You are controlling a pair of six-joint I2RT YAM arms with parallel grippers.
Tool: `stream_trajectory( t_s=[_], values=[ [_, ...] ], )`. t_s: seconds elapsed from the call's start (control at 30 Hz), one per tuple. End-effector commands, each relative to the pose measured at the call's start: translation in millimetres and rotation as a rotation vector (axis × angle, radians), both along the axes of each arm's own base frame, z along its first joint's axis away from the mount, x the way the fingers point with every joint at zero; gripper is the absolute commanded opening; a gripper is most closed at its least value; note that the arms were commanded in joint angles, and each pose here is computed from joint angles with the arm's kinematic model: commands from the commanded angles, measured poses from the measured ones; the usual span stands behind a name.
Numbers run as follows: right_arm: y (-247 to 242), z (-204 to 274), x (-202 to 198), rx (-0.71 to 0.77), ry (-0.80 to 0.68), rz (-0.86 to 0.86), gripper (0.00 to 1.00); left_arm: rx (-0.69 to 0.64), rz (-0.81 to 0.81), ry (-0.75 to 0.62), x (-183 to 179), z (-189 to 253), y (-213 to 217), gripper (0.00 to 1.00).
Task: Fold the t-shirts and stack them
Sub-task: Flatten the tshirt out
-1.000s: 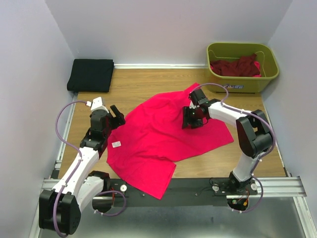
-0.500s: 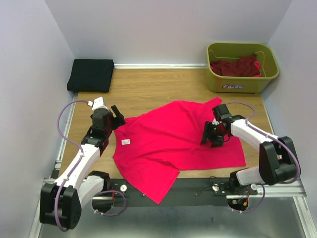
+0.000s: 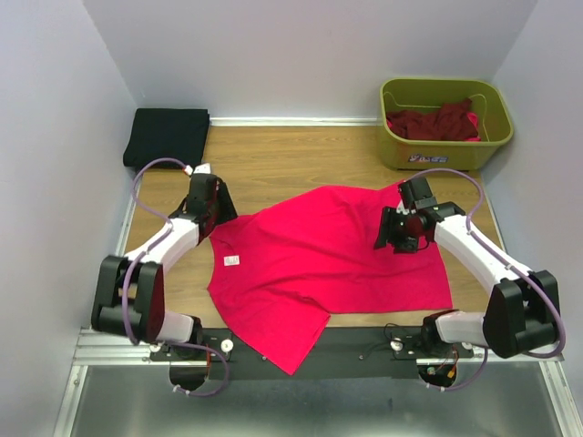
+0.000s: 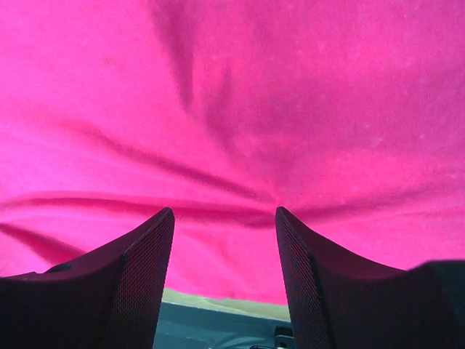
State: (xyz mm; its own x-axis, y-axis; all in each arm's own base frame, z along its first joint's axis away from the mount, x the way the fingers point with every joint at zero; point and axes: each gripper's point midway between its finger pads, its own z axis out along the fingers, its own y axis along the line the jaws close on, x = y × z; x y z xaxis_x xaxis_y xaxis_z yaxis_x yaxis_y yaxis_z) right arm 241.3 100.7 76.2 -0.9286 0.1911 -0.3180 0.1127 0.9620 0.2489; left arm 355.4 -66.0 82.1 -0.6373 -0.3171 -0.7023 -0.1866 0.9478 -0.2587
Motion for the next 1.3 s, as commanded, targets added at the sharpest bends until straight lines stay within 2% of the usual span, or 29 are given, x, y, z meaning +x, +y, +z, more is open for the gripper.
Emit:
stream_trajectory(
  t_s=[0.0, 0.2, 0.4, 0.47, 0.6, 0.63, 0.7, 0.73, 0.87, 0.9, 1.07, 1.1, 1.17, 1.2, 1.27],
  values=[
    [5, 4, 2, 0.025, -0.021, 0.037, 0.65, 0.038, -0.003, 0.102, 0, -17, 2, 0.66],
    [13, 5, 9, 0.064, -0.043, 0.057, 0.66, 0.056, -0.004, 0.146, 8, -31, -1, 0.65],
    [15, 4, 18, 0.056, -0.049, 0.063, 0.66, 0.073, -0.026, 0.225, -1, -56, -11, 0.65],
    [16, 4, 24, 0.06, -0.053, 0.062, 0.66, 0.08, -0.024, 0.244, -5, -63, -13, 0.61],
    [18, 3, 30, 0.064, -0.057, 0.066, 0.66, 0.098, -0.009, 0.257, -12, -69, -10, 0.37],
    [19, 3, 30, 0.063, -0.056, 0.069, 0.66, 0.102, -0.004, 0.245, -11, -66, -9, 0.26],
    [19, -1, 30, 0.061, -0.047, 0.068, 0.66, 0.128, 0.015, 0.216, -5, -59, -4, 0.16],
    [18, -5, 29, 0.059, -0.037, 0.068, 0.66, 0.14, 0.022, 0.205, -1, -56, -2, 0.06],
    [17, -17, 22, 0.056, -0.007, 0.058, 0.66, 0.222, 0.05, 0.164, 28, -46, 8, 0.0],
    [16, -18, 22, 0.052, -0.007, 0.056, 0.66, 0.238, 0.057, 0.184, 26, -54, 11, 0.0],
    [5, -22, 26, -0.007, -0.028, 0.027, 0.66, 0.277, 0.086, 0.132, 84, -41, 15, 0.0],
    [4, -22, 28, -0.014, -0.033, 0.025, 0.66, 0.269, 0.101, 0.085, 105, -24, 15, 0.0],
    [3, -20, 34, -0.024, -0.049, 0.019, 0.66, 0.277, 0.106, 0.061, 125, -21, 15, 0.0],
    [2, -20, 37, -0.029, -0.054, 0.015, 0.66, 0.272, 0.124, 0.009, 145, -2, 15, 0.01],
    [1, -15, 44, -0.042, -0.073, 0.008, 0.66, 0.265, 0.133, -0.007, 159, 6, 14, 0.15]
  ],
)
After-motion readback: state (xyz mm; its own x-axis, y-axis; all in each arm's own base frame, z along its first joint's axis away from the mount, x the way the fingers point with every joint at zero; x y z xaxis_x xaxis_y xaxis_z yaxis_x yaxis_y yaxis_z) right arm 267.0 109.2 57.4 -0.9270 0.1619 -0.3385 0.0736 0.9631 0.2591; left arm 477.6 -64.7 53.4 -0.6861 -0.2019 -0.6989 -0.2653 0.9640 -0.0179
